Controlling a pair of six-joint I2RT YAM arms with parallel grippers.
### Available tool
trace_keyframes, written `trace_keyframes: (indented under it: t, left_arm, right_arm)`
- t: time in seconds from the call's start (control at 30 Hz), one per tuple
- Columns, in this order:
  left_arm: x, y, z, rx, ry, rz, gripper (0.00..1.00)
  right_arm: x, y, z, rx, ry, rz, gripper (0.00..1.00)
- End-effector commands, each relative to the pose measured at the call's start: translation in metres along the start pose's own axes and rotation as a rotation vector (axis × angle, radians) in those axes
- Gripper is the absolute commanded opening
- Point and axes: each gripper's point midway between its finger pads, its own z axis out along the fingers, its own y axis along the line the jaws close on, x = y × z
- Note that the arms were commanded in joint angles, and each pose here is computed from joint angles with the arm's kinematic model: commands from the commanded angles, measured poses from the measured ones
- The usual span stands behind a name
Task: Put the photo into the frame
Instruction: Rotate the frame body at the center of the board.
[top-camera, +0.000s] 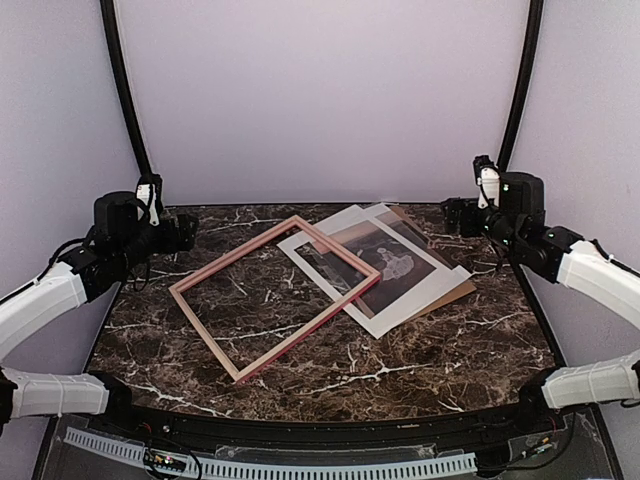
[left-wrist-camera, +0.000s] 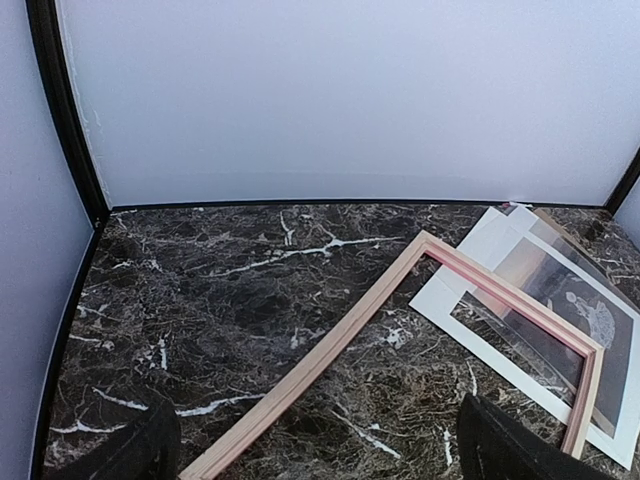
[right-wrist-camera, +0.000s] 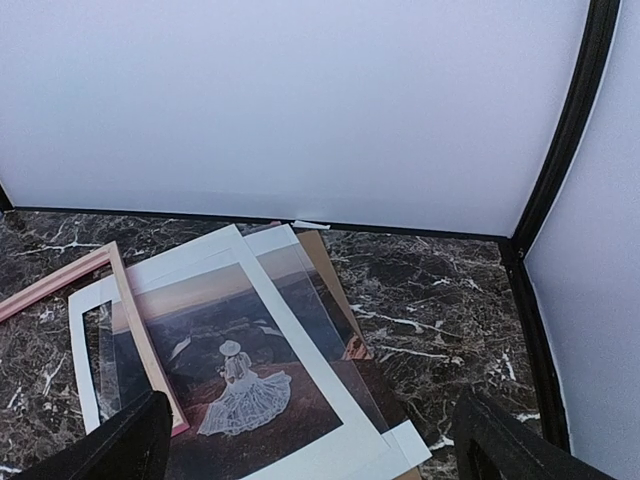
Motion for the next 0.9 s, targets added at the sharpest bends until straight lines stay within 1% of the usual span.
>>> trace_keyframes:
  t: [0.0,0.13,0.2,0.47,0.53,0.57,0.6,0.63,0.67,0.7,0.73,0.77,0.8,0.83,0.87]
  left_arm:
    - [-0.009,0.004,-0.004,-0.029,-0.033,-0.007,0.99]
    - [-0.012,0.000,-0.005,0.000,-0.066,-0.012,0.99]
    - [-0.010,-0.002,-0.004,0.013,-0.063,-0.012,0.99]
    - [0.008,-0.003,0.011,-0.002,0.058,-0.004,0.99]
    - [0.021,-0.008,0.022,0.016,0.130,0.019,0.99]
    - [0.019,-0.011,0.024,0.024,0.155,0.037,0.99]
    - [0.031,-0.014,0.032,0.037,0.210,0.052,0.99]
    - [0.032,-0.016,0.034,0.042,0.252,0.074,0.99]
    - [0.045,-0.019,0.043,0.056,0.313,0.088,0.99]
    - [0.045,-0.022,0.045,0.067,0.349,0.114,0.99]
    - [0.058,-0.026,0.053,0.087,0.404,0.129,0.99]
    - [0.057,-0.028,0.056,0.098,0.426,0.156,0.99]
    - [0.069,-0.029,0.064,0.100,0.471,0.173,0.99]
    - [0.067,-0.029,0.067,0.103,0.487,0.200,0.99]
    - [0.077,-0.028,0.073,0.098,0.525,0.217,0.99]
  right_arm:
    - [-0.020,-0.005,-0.015,0.013,-0.096,0.010,0.99]
    - [-0.020,-0.004,-0.014,0.011,-0.090,0.013,0.99]
    - [-0.021,-0.002,-0.012,0.004,-0.087,0.017,0.99]
    - [-0.020,-0.001,-0.006,0.013,-0.051,0.013,0.99]
    - [-0.018,-0.001,-0.005,0.015,-0.034,0.022,0.99]
    - [-0.017,0.001,-0.004,0.009,-0.029,0.024,0.99]
    - [-0.015,0.003,-0.003,-0.004,-0.024,0.023,0.99]
    - [-0.013,0.006,-0.002,-0.017,-0.019,0.021,0.99]
    - [-0.013,0.008,-0.001,-0.026,-0.010,0.021,0.99]
    - [-0.011,0.010,0.001,-0.031,0.003,0.023,0.99]
    - [-0.009,0.013,0.002,-0.040,0.016,0.023,0.99]
    - [-0.008,0.016,0.003,-0.053,0.026,0.023,0.99]
    - [-0.003,0.019,0.005,-0.067,0.039,0.024,0.99]
    - [0.001,0.023,0.006,-0.082,0.051,0.026,0.99]
    - [0.004,0.027,0.007,-0.100,0.062,0.031,0.99]
